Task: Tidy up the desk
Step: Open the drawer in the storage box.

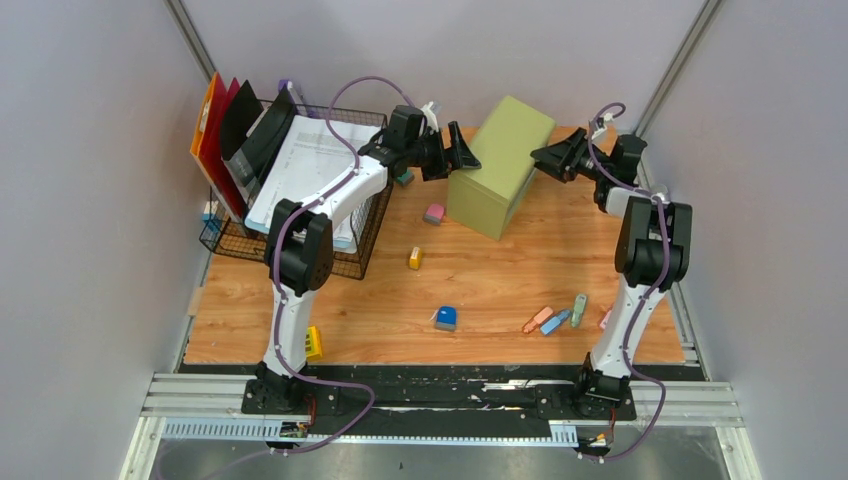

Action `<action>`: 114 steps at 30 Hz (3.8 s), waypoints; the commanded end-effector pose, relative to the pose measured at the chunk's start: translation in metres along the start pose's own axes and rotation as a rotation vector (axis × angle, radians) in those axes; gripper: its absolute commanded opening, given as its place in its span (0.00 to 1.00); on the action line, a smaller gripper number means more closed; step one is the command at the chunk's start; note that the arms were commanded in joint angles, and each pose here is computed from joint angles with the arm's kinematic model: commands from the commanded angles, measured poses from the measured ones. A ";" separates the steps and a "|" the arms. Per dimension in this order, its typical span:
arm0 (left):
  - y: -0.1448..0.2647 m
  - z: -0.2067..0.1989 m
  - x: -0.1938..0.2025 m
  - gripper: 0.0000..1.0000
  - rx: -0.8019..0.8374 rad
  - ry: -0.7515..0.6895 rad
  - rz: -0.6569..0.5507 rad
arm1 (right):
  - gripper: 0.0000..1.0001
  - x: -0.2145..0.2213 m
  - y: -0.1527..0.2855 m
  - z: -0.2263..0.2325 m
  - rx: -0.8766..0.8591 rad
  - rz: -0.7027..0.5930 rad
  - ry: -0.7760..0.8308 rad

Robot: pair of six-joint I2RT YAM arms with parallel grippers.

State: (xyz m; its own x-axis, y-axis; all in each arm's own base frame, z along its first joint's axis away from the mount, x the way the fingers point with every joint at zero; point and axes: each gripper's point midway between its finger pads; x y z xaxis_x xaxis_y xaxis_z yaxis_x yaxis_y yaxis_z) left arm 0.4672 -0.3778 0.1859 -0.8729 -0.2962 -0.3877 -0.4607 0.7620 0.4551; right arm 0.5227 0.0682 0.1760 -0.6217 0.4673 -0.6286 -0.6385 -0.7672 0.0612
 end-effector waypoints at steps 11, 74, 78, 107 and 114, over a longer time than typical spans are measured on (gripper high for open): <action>-0.016 0.043 0.056 0.96 -0.098 0.058 0.177 | 0.65 0.000 -0.023 -0.002 -0.218 -0.044 -0.112; -0.014 0.069 0.045 0.96 -0.221 0.013 0.140 | 0.00 -0.065 0.028 0.012 0.138 -0.042 0.100; -0.012 0.069 0.043 0.96 -0.223 0.010 0.132 | 0.00 -0.068 0.035 0.011 0.139 -0.041 0.111; -0.011 0.064 0.041 0.96 -0.203 0.015 0.132 | 0.63 -0.016 0.017 -0.019 0.112 0.086 0.088; -0.012 0.063 0.041 0.96 -0.200 0.021 0.135 | 0.64 -0.008 0.017 -0.025 0.128 0.098 0.090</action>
State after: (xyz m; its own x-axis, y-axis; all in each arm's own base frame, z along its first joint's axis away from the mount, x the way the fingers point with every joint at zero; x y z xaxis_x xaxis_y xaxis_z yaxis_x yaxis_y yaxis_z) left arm 0.4670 -0.3824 0.1855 -0.8763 -0.2719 -0.3977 -0.4464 0.7688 0.4579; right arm 0.5271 0.0390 0.1742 -0.6500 0.3705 -0.6635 -0.6339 -0.7459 0.2044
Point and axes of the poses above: each gripper's point midway between its finger pads, its own y axis back along the fingers, its own z axis along the line the jaws close on, x = y × z, and after that the axes turned 10 degrees about y, right-handed
